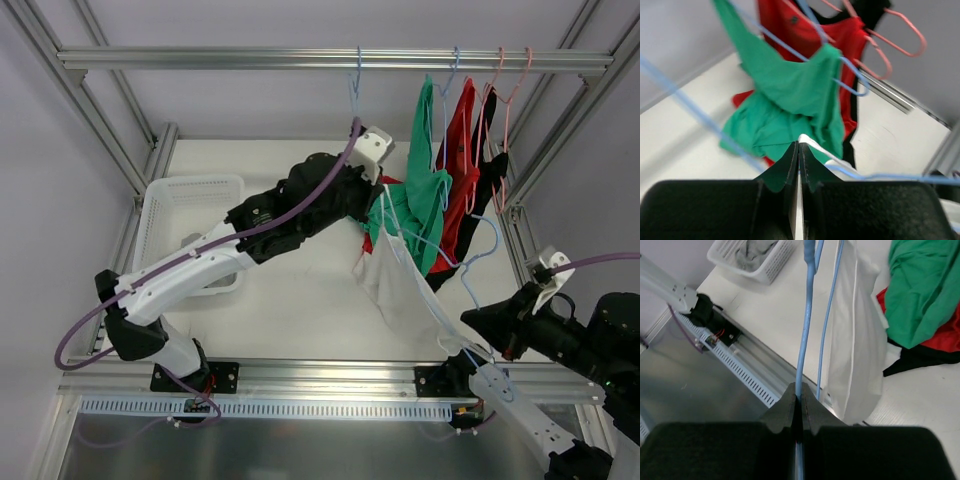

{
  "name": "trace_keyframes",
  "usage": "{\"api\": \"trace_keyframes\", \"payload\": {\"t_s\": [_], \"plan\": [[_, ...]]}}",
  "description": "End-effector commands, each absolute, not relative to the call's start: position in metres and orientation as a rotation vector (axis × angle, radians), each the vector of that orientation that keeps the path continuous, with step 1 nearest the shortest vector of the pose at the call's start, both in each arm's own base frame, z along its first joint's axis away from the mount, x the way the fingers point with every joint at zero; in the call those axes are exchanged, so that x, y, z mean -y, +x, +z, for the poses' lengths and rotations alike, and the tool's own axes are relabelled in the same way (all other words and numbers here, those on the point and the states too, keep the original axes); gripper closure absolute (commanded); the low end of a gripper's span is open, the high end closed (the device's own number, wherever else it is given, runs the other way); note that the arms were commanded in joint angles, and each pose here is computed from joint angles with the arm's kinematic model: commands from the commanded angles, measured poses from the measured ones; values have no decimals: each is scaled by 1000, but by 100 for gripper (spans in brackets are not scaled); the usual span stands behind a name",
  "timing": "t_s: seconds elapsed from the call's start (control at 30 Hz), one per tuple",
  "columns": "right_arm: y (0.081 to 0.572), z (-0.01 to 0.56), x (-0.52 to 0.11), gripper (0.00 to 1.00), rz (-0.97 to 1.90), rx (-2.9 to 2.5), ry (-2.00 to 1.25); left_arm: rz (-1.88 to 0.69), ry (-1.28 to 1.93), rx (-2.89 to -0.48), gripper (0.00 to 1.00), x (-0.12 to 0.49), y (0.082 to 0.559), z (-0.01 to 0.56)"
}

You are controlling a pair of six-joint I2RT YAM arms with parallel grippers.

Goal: Remove the tank top from the hanger

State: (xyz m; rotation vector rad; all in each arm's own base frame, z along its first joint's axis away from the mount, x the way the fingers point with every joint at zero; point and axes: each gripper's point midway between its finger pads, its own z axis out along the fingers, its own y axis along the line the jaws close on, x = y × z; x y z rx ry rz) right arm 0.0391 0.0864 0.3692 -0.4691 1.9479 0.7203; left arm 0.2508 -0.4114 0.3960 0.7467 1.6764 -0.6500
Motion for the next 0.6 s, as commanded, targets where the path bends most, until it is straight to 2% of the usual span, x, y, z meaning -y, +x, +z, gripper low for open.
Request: {"api": "trace_keyframes", "payload": {"t_s": [0.0,0.13,0.3,0.43,0.57], "plan": [[2,371,-102,100,873,-1823,-680,-549,398,-1607,100,346,265,451],[-22,380,-103,100,925,-1707,-775,-475,313,-1636,100,319,267,439],[-28,414,-107,100,940,-1500,-801,-538,318,-1651,100,299,248,427],[5,438,-122,100,974,-1381,-696,-738,470,-1656,100,297,205,405],[59,425,-154,100,1045,-1479,-660,-831,451,-1680,100,280,183,388]]}}
